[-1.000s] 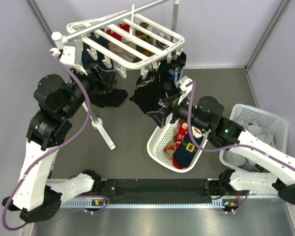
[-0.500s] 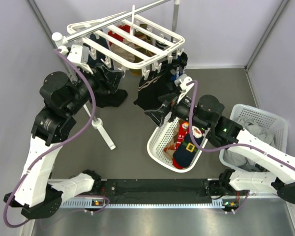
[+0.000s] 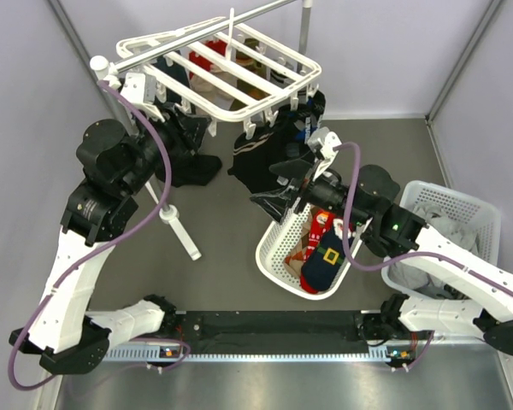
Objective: Clip the socks to the hanger
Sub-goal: Open the clamp at the hanger.
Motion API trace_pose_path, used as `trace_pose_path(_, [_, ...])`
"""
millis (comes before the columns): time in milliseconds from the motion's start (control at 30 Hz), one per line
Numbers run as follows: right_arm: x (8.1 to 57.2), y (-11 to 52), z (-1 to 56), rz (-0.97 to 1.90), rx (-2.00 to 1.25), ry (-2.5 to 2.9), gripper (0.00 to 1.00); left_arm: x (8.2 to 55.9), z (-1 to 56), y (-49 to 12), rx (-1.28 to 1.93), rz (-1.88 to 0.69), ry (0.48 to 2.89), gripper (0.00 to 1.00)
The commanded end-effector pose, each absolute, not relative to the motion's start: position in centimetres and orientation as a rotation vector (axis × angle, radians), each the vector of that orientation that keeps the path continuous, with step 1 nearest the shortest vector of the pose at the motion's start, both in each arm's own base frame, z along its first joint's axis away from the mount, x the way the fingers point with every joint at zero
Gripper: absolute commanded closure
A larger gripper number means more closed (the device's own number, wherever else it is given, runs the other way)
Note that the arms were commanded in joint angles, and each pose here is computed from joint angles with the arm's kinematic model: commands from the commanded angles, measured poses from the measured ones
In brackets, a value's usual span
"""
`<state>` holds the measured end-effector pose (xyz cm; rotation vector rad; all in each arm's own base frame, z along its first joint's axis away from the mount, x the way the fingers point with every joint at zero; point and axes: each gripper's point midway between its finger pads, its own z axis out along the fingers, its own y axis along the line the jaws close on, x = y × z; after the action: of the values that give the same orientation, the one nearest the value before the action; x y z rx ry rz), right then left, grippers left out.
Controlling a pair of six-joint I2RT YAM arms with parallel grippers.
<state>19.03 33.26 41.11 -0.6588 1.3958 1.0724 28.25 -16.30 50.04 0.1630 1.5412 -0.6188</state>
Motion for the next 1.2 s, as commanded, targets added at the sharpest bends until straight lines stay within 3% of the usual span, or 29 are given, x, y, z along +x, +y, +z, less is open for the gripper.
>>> trace_pose_path(0, [17.1, 33.3, 46.5, 1.14, -0.673, 1.211, 0.01, 28.3, 52.5, -15.5, 0.113, -0.61, 1.444, 0.56])
trace_pose_path(167, [17.4, 34.0, 48.3, 1.151, -0.664, 1.139, 0.02, 28.4, 52.4, -15.7, 0.109, -0.618, 1.449, 0.7])
trace_pose_path(400, [17.5, 35.7, 50.6, 1.188, -0.682, 1.042, 0.02, 28.0, 51.8, -15.6, 0.113, -0.622, 1.464, 0.77])
trace_pose_path(533, [17.7, 36.5, 51.8, 1.194, -0.691, 0.991, 0.02, 27.2, 51.8, -16.6, 0.172, -0.673, 1.458, 0.89])
trace_pose_path(733, [18.2, 38.0, 52.0, 1.2, -0.716, 0.964, 0.03, 25.9, 52.5, -18.7, 0.286, -0.785, 1.418, 0.99])
trace_pose_path(1167, [21.3, 37.5, 49.6, 1.253, -0.715, 1.032, 0.07, 24.7, 53.6, -21.7, 0.408, -0.954, 1.326, 1.0])
